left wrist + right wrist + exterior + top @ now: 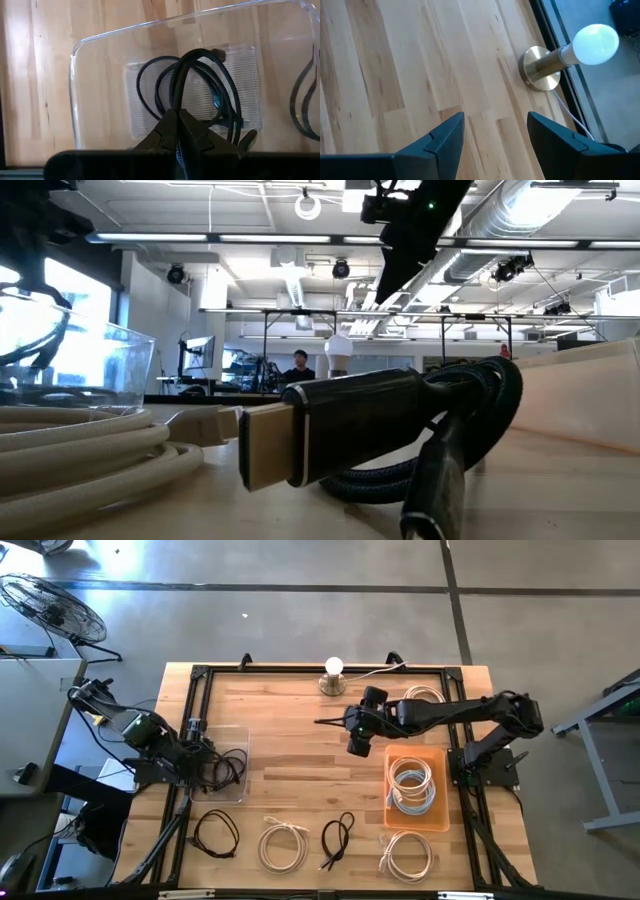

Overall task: Pick & Place USB Port
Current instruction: Put the black USB cable into the transparent bin, then put the brown HDMI cable into the orange bin

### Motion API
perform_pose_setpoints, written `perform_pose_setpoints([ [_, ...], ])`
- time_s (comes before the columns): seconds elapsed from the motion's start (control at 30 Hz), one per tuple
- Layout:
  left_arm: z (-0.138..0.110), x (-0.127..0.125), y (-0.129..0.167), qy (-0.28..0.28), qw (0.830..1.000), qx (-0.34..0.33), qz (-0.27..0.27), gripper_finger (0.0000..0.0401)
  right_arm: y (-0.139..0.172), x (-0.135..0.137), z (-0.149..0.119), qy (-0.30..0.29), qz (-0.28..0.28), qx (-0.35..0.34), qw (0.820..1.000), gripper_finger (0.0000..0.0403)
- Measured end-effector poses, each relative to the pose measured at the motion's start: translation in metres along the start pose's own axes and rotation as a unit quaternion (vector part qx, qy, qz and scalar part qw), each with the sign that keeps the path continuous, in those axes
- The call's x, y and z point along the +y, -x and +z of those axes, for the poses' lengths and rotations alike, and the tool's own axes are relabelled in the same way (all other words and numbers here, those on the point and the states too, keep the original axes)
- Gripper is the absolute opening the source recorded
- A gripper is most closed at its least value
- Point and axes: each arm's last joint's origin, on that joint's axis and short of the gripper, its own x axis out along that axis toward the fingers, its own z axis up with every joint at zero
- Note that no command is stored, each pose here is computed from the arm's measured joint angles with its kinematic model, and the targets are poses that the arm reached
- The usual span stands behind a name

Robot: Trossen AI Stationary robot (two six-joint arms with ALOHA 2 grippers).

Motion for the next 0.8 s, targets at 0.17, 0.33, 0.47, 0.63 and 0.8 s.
perform_pose_setpoints([
  [0.17,0.0011,-0.0009,-0.0035,0.002,1.000,-0.012,0.012,0.0012,0.0001,0.0002,0.0008,0.008,0.000,-0.004,1.000,0.0208],
  [0.33,0.0038,0.0003,-0.0033,-0.014,0.998,-0.034,0.042,0.0036,0.0001,0.0002,0.0009,0.008,0.000,-0.004,1.000,0.0208],
  [0.47,0.0044,0.0008,-0.0032,-0.018,0.998,-0.040,0.053,0.0061,0.0001,0.0003,0.0009,0.007,0.001,-0.004,1.000,0.0208],
  [0.63,0.0044,0.0010,-0.0032,-0.018,0.997,-0.040,0.056,0.0096,0.0001,0.0008,0.0008,0.007,0.009,-0.004,1.000,0.0208],
  [0.8,0.0047,0.0018,-0.0031,-0.018,0.996,-0.045,0.069,0.0124,0.0002,0.0019,0.0008,0.005,0.029,-0.003,1.000,0.0208],
])
